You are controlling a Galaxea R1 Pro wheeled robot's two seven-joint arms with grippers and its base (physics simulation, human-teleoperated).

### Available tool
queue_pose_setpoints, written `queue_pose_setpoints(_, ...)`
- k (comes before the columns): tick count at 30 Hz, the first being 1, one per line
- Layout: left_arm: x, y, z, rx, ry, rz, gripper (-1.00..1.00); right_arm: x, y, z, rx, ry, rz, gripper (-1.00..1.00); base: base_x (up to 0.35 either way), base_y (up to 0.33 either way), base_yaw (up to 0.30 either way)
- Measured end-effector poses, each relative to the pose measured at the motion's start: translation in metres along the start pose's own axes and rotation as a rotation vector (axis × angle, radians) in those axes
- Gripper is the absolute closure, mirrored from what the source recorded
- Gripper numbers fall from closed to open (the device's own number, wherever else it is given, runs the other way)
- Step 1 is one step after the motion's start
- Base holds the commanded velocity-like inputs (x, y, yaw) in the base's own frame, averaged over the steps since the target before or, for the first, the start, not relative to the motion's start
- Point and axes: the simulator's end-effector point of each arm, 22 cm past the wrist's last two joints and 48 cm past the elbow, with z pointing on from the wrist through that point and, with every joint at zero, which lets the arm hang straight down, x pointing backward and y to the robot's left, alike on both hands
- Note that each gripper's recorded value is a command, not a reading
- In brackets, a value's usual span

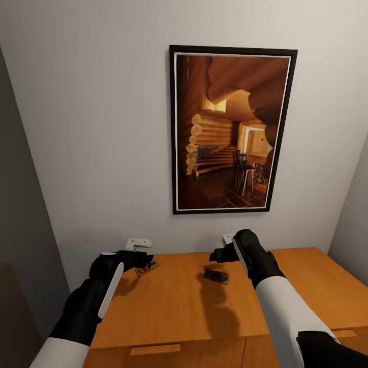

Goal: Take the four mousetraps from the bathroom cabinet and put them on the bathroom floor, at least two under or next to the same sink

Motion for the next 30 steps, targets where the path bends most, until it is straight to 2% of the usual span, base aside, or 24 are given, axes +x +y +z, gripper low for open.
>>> queue_pose_setpoints(14,0.0,0.0,0.0,0.0,0.0,0.001,-1.0,0.027,-0.001,0.016,-0.004,0.075,0.003,-1.0,0.0,0.0,0.0)
queue_pose_setpoints(30,0.0,0.0,0.0,-0.001,-0.001,0.002,-1.0,0.029,-0.001,0.017,-0.007,0.082,0.006,-1.0,0.018,0.0,0.0)
